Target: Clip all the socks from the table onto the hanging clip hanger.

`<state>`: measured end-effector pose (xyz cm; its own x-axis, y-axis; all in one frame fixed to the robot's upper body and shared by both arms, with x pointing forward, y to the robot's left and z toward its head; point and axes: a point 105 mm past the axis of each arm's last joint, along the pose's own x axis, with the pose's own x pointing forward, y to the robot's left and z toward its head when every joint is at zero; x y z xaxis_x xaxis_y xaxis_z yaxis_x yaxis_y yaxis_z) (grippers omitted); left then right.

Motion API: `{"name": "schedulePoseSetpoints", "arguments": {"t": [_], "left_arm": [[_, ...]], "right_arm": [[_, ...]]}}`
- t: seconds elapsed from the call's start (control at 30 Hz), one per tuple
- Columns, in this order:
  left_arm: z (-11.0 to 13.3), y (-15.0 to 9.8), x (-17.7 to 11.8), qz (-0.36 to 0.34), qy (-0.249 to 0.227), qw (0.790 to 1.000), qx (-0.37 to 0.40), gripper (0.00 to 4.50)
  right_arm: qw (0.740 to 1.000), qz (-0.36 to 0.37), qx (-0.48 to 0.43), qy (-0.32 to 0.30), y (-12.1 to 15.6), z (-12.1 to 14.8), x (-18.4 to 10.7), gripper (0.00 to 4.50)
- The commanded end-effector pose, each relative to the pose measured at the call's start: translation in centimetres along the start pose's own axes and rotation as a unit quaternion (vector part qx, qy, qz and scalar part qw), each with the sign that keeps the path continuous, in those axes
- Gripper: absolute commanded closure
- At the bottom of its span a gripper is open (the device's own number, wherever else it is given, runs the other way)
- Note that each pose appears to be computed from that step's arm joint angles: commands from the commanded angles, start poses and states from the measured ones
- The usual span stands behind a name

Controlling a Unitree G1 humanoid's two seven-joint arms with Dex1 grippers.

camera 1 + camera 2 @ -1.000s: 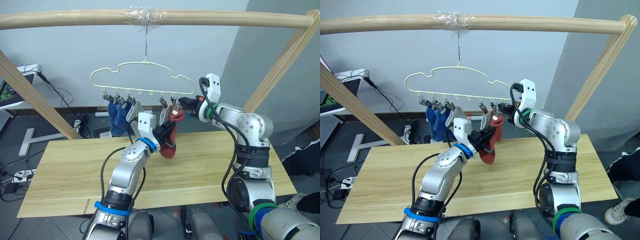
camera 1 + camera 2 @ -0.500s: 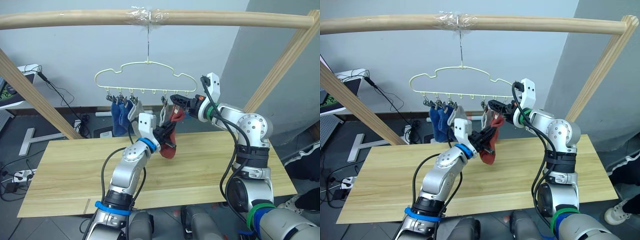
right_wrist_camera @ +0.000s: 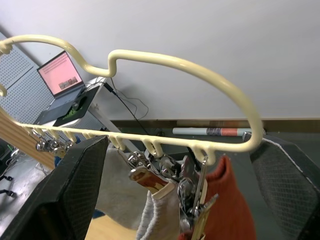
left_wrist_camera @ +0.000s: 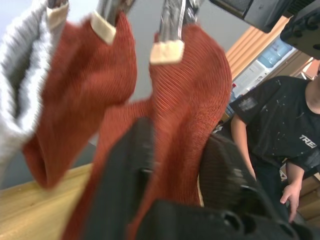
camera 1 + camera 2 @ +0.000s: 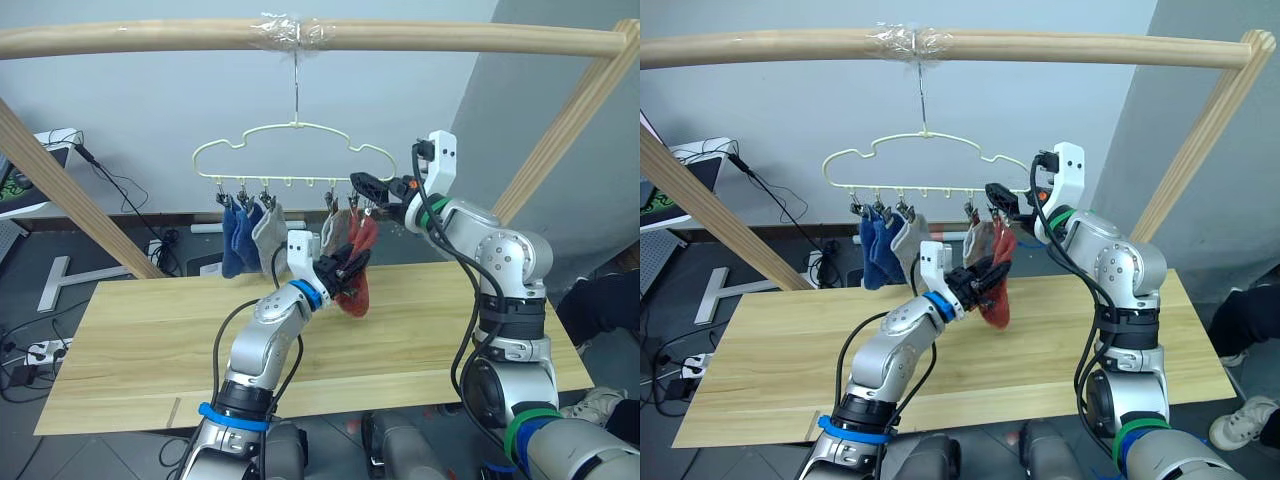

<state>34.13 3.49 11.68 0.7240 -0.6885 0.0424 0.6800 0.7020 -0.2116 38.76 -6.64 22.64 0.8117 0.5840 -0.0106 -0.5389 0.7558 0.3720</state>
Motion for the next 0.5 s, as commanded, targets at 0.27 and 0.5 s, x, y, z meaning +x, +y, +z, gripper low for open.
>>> {"name": "schedulePoseSetpoints", "arguments": {"t": [0.27, 0.5], "left_arm": [[0.6, 3.9, -4.1, 0.038, 0.017, 0.999, 0.025, 0.04], [2.7, 9.3, -10.5, 0.102, 0.042, 0.991, 0.081, 0.04]], "right_arm": [[0.999, -0.007, -0.042, -0.034, -1.6, 1.6, -2.6, 0.0], [0.99, -0.022, -0.139, -0.006, -5.1, 1.3, -6.1, 0.0]]}}
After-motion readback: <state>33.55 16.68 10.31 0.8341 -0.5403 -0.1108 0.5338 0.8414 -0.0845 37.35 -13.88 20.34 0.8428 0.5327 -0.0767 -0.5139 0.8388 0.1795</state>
